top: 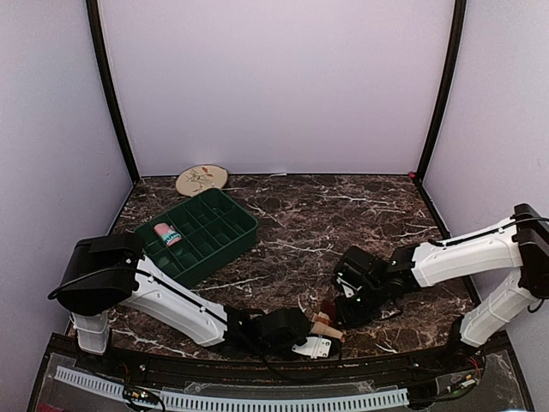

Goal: Roll the socks
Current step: Roll the sock at the center of the board.

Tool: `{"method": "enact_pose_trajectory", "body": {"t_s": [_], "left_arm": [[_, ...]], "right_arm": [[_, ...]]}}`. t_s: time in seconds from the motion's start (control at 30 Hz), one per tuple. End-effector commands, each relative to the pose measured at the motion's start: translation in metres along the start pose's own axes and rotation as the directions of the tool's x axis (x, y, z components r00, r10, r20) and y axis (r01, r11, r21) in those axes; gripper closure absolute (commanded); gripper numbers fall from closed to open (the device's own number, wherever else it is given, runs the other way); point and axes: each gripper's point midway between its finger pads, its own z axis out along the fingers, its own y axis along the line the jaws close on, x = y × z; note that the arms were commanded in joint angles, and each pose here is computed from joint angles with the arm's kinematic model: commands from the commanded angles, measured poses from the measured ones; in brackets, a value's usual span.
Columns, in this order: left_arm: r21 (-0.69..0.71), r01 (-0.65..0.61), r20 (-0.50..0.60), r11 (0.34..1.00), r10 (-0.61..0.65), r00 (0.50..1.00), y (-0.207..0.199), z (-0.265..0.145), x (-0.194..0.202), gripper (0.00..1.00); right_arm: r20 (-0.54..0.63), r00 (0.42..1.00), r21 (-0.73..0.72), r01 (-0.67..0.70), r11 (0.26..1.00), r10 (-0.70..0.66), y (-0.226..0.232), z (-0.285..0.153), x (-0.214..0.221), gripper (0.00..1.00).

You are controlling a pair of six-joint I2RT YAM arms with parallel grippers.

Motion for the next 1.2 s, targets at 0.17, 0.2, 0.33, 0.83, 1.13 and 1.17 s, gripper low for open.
{"method": "enact_pose_trajectory", "body": {"t_s": [0.17, 0.2, 0.33, 0.83, 1.13, 1.17], "left_arm": [[-0.001, -0.009, -0.091, 1.000, 0.009, 0.996, -0.007, -0.005, 0.024, 0.76], [0.004, -0.008, -0.094, 1.000, 0.008, 0.996, -0.008, -0.006, 0.025, 0.75], [0.043, -0.014, -0.119, 0.999, 0.019, 0.993, -0.015, -0.008, 0.031, 0.75], [0.290, 0.160, -0.316, 0.943, -0.063, 0.947, -0.034, -0.024, 0.048, 1.00], [0.320, 0.341, -0.410, 0.884, -0.195, 0.891, -0.034, -0.032, 0.052, 1.00], [0.323, 0.355, -0.417, 0.877, -0.205, 0.886, -0.034, -0.033, 0.052, 1.00]], "right_arm": [[-0.024, 0.996, 0.005, 0.085, 0.996, -0.084, 0.009, 0.019, -0.010, 0.79], [-0.020, 0.996, 0.003, 0.089, 0.996, -0.089, 0.010, 0.019, -0.012, 0.79], [-0.037, 0.994, 0.016, 0.099, 0.995, -0.098, 0.009, 0.026, -0.014, 0.78], [-0.012, 0.993, 0.095, 0.118, 0.988, -0.117, -0.008, 0.027, -0.019, 0.62], [0.041, 0.989, 0.102, 0.137, 0.985, -0.142, -0.003, 0.021, -0.033, 0.58], [0.048, 0.988, 0.104, 0.139, 0.985, -0.145, -0.003, 0.020, -0.035, 0.57]]}}
